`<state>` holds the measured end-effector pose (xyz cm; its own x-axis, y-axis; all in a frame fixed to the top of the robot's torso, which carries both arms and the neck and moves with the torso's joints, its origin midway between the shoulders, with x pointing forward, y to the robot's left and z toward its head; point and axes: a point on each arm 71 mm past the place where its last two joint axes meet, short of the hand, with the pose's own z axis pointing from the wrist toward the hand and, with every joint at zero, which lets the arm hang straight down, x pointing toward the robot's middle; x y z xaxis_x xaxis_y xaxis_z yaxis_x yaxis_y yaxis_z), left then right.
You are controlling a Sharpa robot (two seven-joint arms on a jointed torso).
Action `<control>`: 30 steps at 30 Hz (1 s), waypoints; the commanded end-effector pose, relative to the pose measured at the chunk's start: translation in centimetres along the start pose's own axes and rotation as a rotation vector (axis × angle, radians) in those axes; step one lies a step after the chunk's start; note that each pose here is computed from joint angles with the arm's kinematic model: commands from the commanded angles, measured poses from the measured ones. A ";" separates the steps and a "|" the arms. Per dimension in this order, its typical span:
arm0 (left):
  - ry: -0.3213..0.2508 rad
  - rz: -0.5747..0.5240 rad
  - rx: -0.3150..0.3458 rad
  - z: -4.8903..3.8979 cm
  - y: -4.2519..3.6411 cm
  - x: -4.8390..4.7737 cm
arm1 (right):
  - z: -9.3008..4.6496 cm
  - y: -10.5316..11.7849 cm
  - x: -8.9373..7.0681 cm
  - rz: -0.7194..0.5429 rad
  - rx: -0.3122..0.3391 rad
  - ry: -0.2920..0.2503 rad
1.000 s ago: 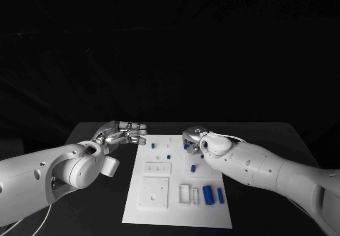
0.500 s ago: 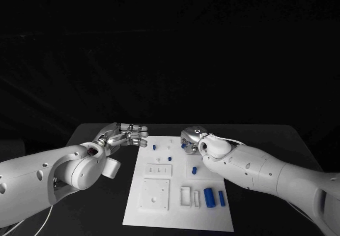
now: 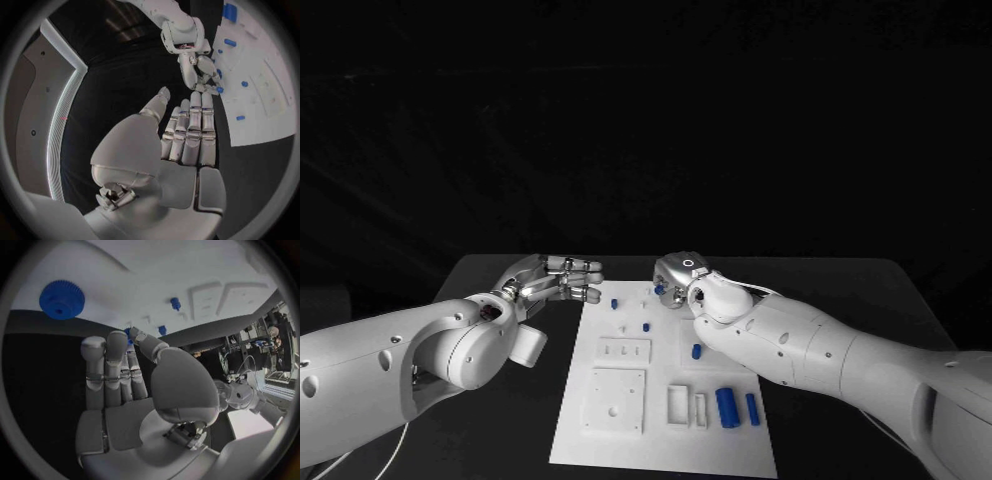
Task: Assemble the parts on the task board
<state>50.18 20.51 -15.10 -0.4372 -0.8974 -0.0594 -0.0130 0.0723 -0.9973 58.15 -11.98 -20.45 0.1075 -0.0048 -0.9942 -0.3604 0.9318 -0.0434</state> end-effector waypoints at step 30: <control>0.048 0.021 0.045 0.63 -2.24 1.31 | 1.4 0.5 -0.3 -0.018 0.043 -0.042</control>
<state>50.30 19.24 -13.18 -0.4639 -0.8826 -0.0769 0.0266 0.0729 -0.9970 59.19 -11.06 -20.07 0.1437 0.0044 -0.9896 -0.3173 0.9474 -0.0419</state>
